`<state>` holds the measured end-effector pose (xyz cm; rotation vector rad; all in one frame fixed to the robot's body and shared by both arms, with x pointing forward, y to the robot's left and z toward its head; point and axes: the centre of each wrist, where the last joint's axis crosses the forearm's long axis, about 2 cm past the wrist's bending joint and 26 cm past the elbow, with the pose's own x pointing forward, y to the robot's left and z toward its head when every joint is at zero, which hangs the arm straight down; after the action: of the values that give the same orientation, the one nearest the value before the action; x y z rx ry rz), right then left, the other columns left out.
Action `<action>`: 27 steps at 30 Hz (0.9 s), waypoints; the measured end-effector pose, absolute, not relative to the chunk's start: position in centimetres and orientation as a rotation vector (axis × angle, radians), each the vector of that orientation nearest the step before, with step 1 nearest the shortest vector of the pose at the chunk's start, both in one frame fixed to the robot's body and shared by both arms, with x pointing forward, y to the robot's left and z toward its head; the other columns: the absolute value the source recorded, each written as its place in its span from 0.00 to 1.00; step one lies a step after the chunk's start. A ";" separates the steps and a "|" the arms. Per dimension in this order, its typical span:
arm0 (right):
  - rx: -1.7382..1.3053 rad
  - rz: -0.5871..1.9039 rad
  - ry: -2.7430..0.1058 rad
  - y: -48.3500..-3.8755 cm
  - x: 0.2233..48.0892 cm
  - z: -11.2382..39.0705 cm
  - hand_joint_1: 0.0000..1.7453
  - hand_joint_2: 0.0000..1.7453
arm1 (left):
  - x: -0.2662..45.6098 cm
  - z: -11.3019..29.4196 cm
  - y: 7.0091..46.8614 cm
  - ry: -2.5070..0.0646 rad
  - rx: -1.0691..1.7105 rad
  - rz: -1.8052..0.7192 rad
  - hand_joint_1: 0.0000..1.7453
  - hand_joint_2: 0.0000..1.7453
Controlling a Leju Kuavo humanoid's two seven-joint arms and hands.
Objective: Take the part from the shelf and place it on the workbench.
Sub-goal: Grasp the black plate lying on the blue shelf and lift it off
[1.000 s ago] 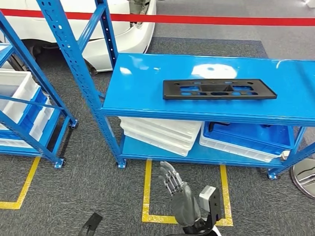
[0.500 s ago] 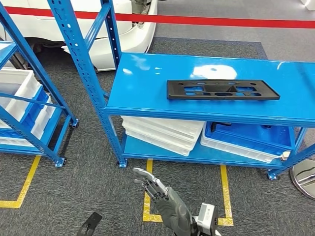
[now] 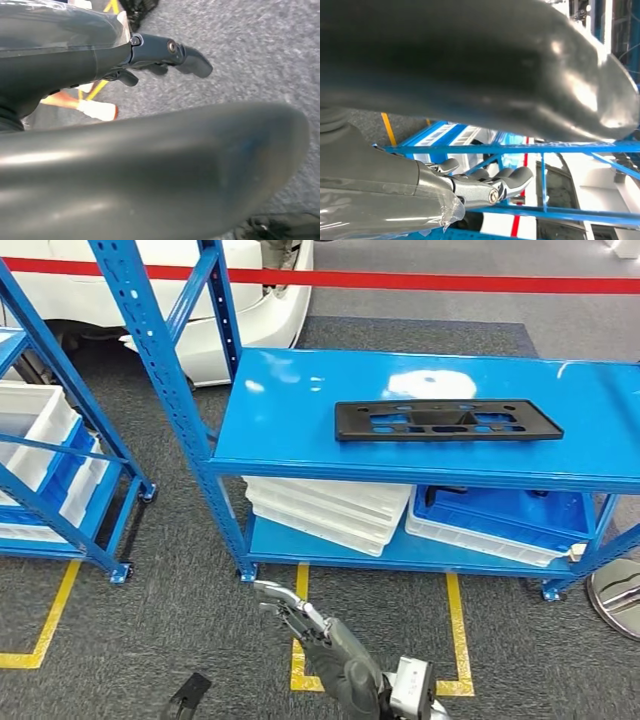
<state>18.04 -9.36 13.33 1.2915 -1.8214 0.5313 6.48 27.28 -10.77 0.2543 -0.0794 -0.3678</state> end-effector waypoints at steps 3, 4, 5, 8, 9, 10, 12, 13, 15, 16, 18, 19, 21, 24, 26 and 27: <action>1.293 0.534 -1.826 -9.3 18.1 13.4 0.00 0.00 | 6.4 -10.8 27.3 -0.076 0.254 -0.367 0.00 0.00; 1.294 0.535 -1.829 -9.3 18.1 13.5 0.00 0.00 | 6.4 -10.8 27.3 -0.076 0.254 -0.366 0.00 0.00; 1.294 0.537 -1.832 -9.3 18.2 13.5 0.00 0.00 | 6.4 -10.8 27.3 -0.077 0.254 -0.366 0.00 0.00; 1.293 0.539 -1.832 -9.4 18.2 13.5 0.00 0.00 | 6.4 -10.8 27.3 -0.076 0.252 -0.364 0.00 0.00; 1.292 0.540 -1.832 -9.4 18.2 13.5 0.00 0.00 | 6.4 -10.8 27.3 -0.075 0.251 -0.363 0.00 0.00; 1.291 0.541 -1.831 -9.5 18.2 13.5 0.00 0.00 | 6.4 -10.8 27.3 -0.075 0.251 -0.362 0.00 0.00; 1.290 0.542 -1.832 -9.5 18.2 13.5 0.00 0.00 | 6.4 -10.8 27.2 -0.075 0.248 -0.360 0.00 0.00; 1.290 0.542 -1.833 -9.5 18.2 13.5 0.00 0.00 | 6.4 -10.8 27.2 -0.076 0.247 -0.360 0.00 0.00; 1.290 0.543 -1.833 -9.6 18.2 13.5 0.00 0.00 | 6.4 -10.8 27.0 -0.076 0.244 -0.359 0.00 0.00; 1.289 0.543 -1.833 -9.6 18.2 13.5 0.00 0.00 | 6.4 -10.8 27.0 -0.075 0.242 -0.359 0.00 0.00; 1.291 0.543 -1.833 -9.6 18.3 13.5 0.00 0.00 | 6.4 -10.8 27.0 -0.075 0.239 -0.358 0.00 0.00; 1.292 0.544 -1.834 -9.6 18.3 13.5 0.00 0.00 | 6.4 -10.8 27.0 -0.076 0.239 -0.357 0.00 0.00; 1.296 0.542 -1.834 -9.6 18.3 13.6 0.00 0.00 | 6.4 -10.8 27.0 -0.076 0.239 -0.353 0.00 0.00; 1.302 0.538 -1.828 -9.6 18.3 13.5 0.00 0.00 | 6.2 -10.8 27.0 -0.070 0.236 -0.342 0.00 0.00; 1.306 0.536 -1.825 -9.6 18.3 13.5 0.00 0.00 | 6.1 -10.8 27.0 -0.069 0.235 -0.334 0.00 0.00; 1.308 0.535 -1.824 -9.6 18.3 13.5 0.00 0.00 | 6.2 -10.8 27.1 -0.070 0.235 -0.332 0.00 0.00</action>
<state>18.33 -9.60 13.49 1.3083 -1.8245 0.5351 6.17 27.06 -10.81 0.2351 -0.0698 -0.3319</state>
